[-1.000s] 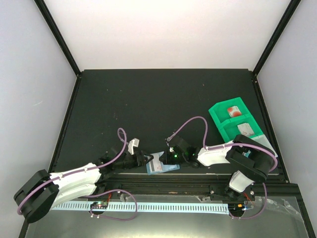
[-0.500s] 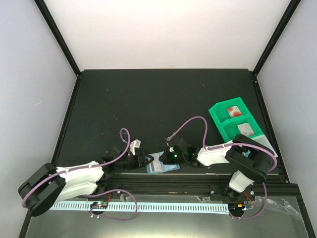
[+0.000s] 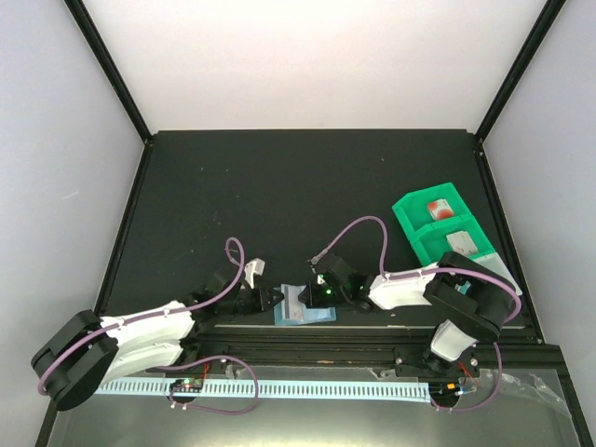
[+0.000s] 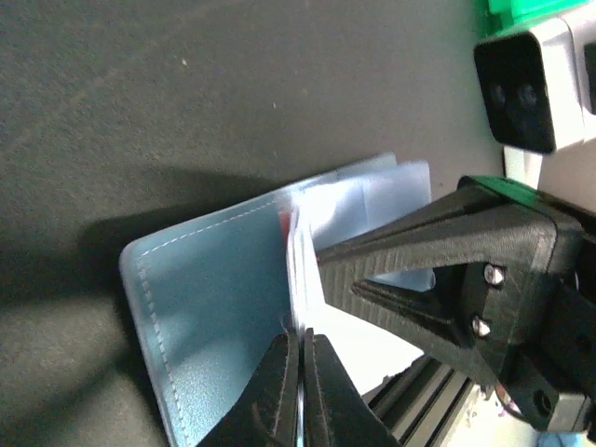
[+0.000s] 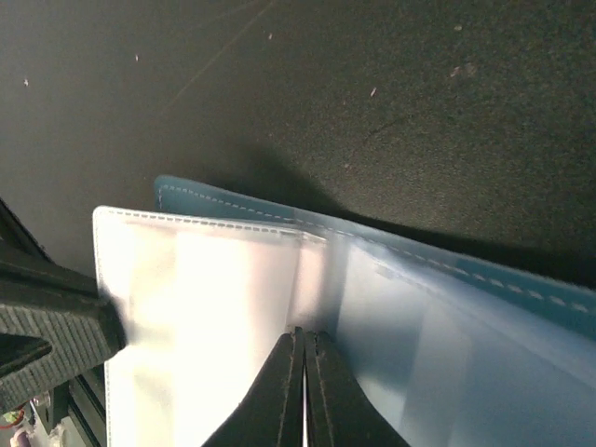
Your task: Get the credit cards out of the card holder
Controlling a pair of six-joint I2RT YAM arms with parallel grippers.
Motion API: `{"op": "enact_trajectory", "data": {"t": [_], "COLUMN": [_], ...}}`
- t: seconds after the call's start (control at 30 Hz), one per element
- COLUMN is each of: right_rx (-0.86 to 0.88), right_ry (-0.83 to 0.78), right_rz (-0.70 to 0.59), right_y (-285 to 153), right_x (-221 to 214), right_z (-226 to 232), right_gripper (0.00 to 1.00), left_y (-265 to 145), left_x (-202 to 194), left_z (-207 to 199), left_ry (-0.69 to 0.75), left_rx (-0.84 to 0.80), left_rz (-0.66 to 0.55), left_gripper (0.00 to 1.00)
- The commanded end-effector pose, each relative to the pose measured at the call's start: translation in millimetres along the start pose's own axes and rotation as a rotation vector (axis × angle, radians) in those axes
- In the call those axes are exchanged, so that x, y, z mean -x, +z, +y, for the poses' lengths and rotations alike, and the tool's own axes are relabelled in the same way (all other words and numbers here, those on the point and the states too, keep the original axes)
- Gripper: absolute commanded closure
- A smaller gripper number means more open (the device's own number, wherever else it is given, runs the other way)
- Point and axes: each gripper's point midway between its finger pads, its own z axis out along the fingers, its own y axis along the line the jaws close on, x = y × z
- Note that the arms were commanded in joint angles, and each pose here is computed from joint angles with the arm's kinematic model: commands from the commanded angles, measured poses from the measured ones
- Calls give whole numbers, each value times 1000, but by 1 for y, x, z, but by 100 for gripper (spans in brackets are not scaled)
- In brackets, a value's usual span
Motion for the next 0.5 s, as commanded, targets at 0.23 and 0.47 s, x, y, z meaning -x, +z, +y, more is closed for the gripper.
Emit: {"op": "enact_trajectory", "data": {"t": [0.23, 0.47], "right_rx": [-60, -10], "right_ry": [-51, 0], "right_rz": [22, 44], "right_y": [-5, -2], "right_x": [0, -7], "right_z": [-2, 2], "right_gripper": [90, 88], "left_y": [0, -3], "left_x": [19, 12], "left_z": [-1, 6], "left_ry": [37, 5], "left_rx": [63, 74], "left_rz": [-8, 2], "left_gripper": [98, 87]}}
